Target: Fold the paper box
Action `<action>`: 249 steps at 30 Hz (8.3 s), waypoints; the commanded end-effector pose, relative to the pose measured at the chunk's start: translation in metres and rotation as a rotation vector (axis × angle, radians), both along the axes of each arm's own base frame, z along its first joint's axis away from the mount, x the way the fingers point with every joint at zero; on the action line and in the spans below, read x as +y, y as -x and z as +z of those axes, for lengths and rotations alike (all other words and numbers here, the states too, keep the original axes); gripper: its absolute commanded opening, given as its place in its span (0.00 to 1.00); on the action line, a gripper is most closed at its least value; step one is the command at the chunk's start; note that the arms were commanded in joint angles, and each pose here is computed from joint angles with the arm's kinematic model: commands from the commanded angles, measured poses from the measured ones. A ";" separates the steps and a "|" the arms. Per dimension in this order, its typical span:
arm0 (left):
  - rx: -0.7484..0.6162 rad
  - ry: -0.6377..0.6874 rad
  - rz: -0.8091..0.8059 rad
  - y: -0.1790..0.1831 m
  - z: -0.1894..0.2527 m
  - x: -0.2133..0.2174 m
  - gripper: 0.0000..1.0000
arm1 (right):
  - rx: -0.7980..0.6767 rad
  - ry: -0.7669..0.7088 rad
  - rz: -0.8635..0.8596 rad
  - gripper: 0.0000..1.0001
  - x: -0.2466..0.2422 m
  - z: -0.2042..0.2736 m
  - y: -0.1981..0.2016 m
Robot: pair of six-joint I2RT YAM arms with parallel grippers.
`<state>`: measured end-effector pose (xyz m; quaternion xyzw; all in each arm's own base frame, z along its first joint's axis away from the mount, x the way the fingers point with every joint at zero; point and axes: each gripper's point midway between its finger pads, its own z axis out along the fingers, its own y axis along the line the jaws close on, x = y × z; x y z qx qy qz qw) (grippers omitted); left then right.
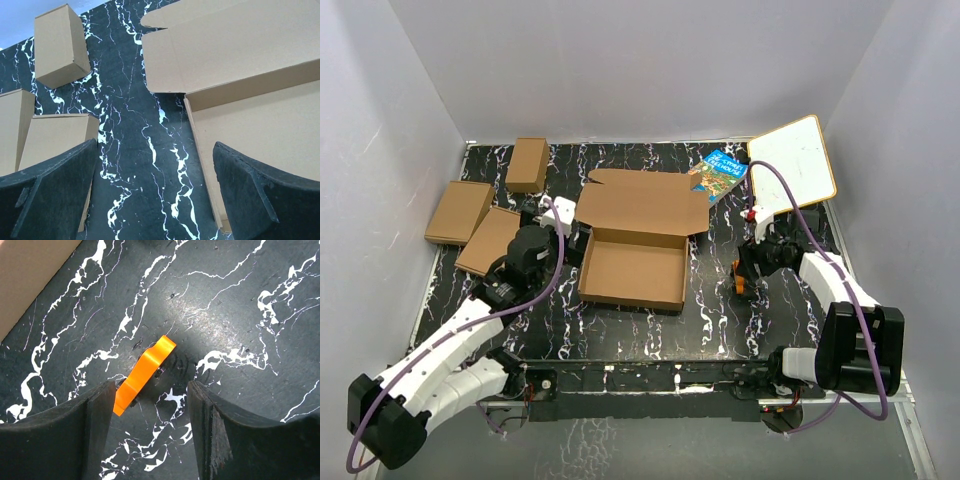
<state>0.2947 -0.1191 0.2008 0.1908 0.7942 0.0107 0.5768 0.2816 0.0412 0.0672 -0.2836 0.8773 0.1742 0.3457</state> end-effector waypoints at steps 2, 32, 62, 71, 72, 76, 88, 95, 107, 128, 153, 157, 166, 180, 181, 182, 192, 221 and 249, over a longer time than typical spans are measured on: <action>-0.056 0.014 0.025 0.000 0.019 0.008 0.97 | -0.023 -0.029 -0.078 0.62 0.003 0.000 -0.016; -0.082 0.019 0.042 0.003 0.026 0.014 0.97 | -0.005 0.020 -0.019 0.08 0.016 -0.008 -0.018; -0.098 0.024 0.049 0.004 0.030 0.017 0.97 | -0.295 -0.116 0.354 0.08 0.069 0.130 -0.030; -0.098 0.020 0.055 0.004 0.028 0.018 0.97 | -0.311 -0.199 0.550 0.08 0.150 0.156 -0.042; -0.099 0.019 0.056 0.004 0.029 0.018 0.97 | -0.296 -0.207 0.567 0.08 0.160 0.154 -0.043; -0.100 0.018 0.059 0.004 0.029 0.018 0.97 | -0.226 -0.236 0.624 0.08 0.204 0.141 -0.043; -0.109 0.015 0.068 0.004 0.030 0.021 0.97 | 0.130 -0.232 0.671 0.09 0.284 0.062 -0.051; -0.111 0.014 0.067 0.004 0.030 0.021 0.97 | 0.234 -0.221 0.789 0.12 0.320 0.031 -0.004; -0.108 0.011 0.067 0.004 0.029 0.021 0.97 | 0.244 -0.026 0.650 0.38 0.311 -0.003 -0.036; -0.040 0.181 0.044 -0.003 0.024 0.007 0.96 | -0.107 -0.162 0.643 0.55 0.250 0.117 -0.039; 0.842 1.033 -0.015 -0.194 -0.115 -0.023 0.87 | -0.193 -0.621 0.291 1.00 0.106 0.113 -0.044; 0.895 0.960 -0.002 -0.212 -0.130 -0.021 0.79 | -0.209 -0.619 0.283 1.00 0.100 0.116 -0.044; 0.947 1.024 -0.164 -0.208 -0.120 -0.049 0.45 | -0.181 -0.615 0.259 1.00 0.097 0.110 -0.050; 0.748 1.005 -0.284 -0.166 -0.072 -0.049 0.00 | -0.079 -0.618 0.157 0.91 0.073 0.093 -0.067; 0.720 0.996 -0.286 -0.158 -0.070 -0.048 0.00 | -0.072 -0.622 0.151 0.91 0.071 0.093 -0.068; 0.684 0.985 -0.293 -0.150 -0.066 -0.047 0.00 | -0.067 -0.620 0.142 0.91 0.070 0.092 -0.070; 0.372 0.940 -0.335 -0.092 -0.026 -0.036 0.00 | 0.107 -0.655 0.087 0.88 0.075 0.064 -0.087; 0.299 0.844 -0.435 -0.083 0.005 -0.035 0.26 | 0.033 -0.696 0.394 0.08 0.107 0.113 -0.114; 0.078 0.686 -0.328 -0.106 0.050 -0.061 0.00 | -0.254 -0.458 0.339 0.08 0.122 0.187 -0.159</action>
